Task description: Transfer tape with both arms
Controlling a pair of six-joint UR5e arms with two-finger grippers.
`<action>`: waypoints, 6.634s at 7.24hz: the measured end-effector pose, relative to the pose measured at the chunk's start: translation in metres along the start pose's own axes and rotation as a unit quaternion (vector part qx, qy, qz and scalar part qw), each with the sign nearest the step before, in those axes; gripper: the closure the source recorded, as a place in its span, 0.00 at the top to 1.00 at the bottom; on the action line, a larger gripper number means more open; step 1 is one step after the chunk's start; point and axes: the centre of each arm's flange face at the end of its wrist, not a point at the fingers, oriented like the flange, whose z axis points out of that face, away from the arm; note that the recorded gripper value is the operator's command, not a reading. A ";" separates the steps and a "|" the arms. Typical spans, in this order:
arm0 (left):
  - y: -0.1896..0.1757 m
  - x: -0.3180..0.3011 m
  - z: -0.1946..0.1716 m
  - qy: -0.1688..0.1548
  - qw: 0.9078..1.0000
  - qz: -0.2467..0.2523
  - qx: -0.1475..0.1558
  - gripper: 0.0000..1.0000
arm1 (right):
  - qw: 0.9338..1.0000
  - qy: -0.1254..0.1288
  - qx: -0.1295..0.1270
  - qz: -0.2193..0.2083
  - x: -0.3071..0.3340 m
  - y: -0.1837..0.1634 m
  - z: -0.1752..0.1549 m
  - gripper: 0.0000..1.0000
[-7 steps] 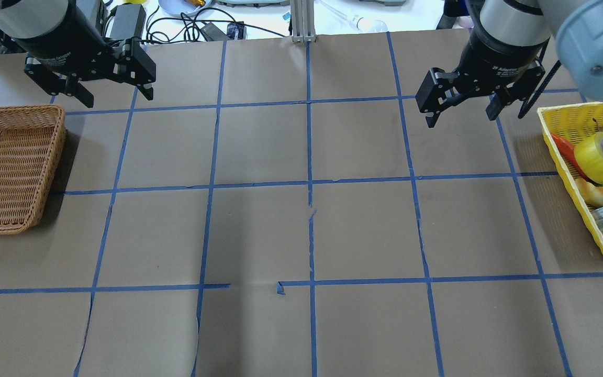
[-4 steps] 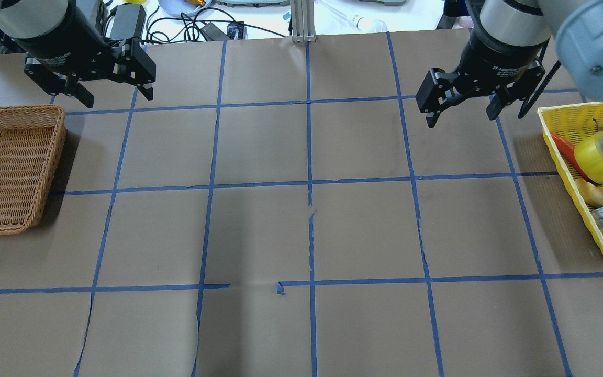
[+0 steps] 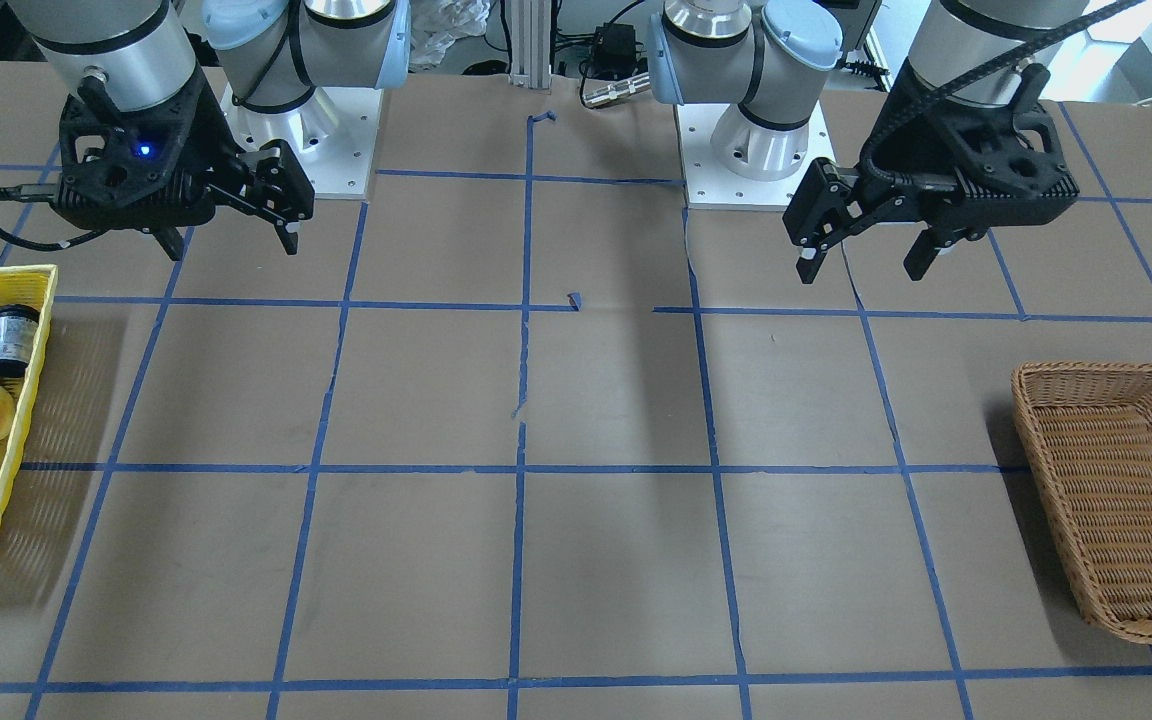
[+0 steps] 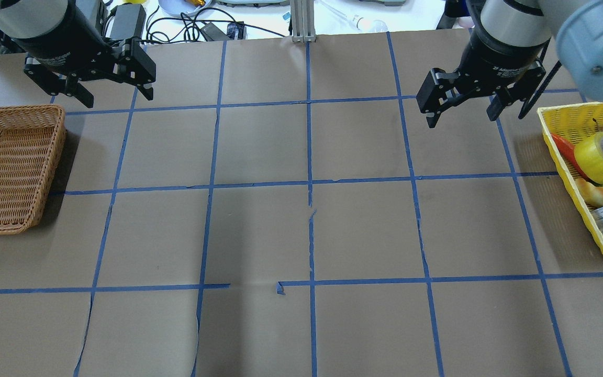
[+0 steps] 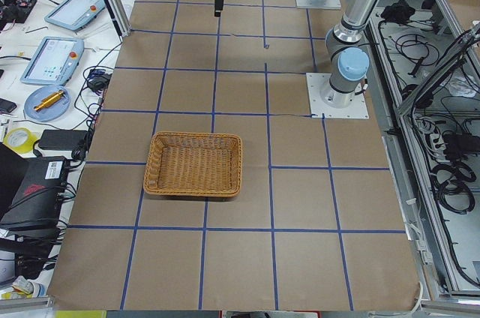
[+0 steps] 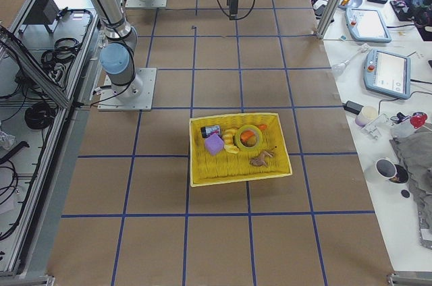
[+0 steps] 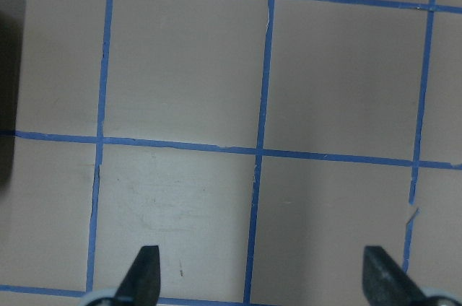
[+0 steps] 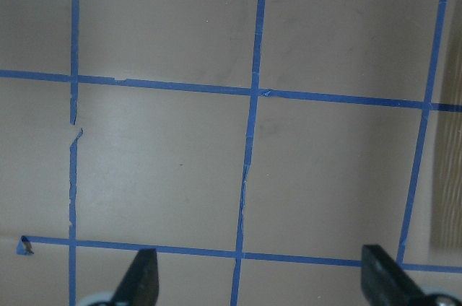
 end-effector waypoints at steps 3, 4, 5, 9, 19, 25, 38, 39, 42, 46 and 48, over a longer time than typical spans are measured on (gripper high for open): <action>0.000 0.000 0.000 0.000 1.000 0.000 0.001 1.00 | 1.000 0.000 0.000 0.001 0.001 0.000 0.000 1.00; 0.000 0.000 0.000 0.000 1.000 0.000 0.001 1.00 | 1.000 0.000 -0.001 0.001 0.001 0.000 0.001 1.00; 0.000 0.000 0.000 -0.001 1.000 0.000 0.000 1.00 | 1.000 0.000 -0.002 0.001 0.001 0.000 0.001 1.00; 0.000 0.000 0.000 -0.001 1.000 0.001 0.000 1.00 | 0.992 -0.007 0.015 0.125 0.143 -0.016 0.002 1.00; -0.001 0.000 0.001 -0.001 1.000 0.000 0.000 1.00 | 0.989 -0.074 0.044 0.118 0.422 -0.048 0.228 1.00; -0.001 0.000 0.000 -0.001 1.000 0.000 0.001 1.00 | 0.987 -0.080 0.022 0.136 0.422 -0.042 0.255 0.00; 0.000 0.000 0.000 -0.001 1.000 0.001 0.000 1.00 | 0.948 -0.020 0.017 0.317 -0.166 -0.102 0.227 0.00; 0.000 0.000 0.000 -0.001 1.000 0.001 0.000 1.00 | 0.945 -0.020 0.011 0.326 -0.194 -0.091 0.234 0.00; 0.000 0.000 0.000 -0.001 1.000 0.001 0.001 1.00 | 0.943 -0.015 -0.022 0.333 -0.247 -0.049 0.261 0.65; 0.000 0.000 0.000 -0.001 1.000 0.001 0.001 1.00 | 0.940 -0.010 -0.015 0.340 -0.256 -0.032 0.254 1.00; 0.000 0.000 0.000 -0.001 1.000 0.001 0.000 1.00 | 0.946 -0.008 0.022 0.322 -0.215 -0.053 0.209 1.00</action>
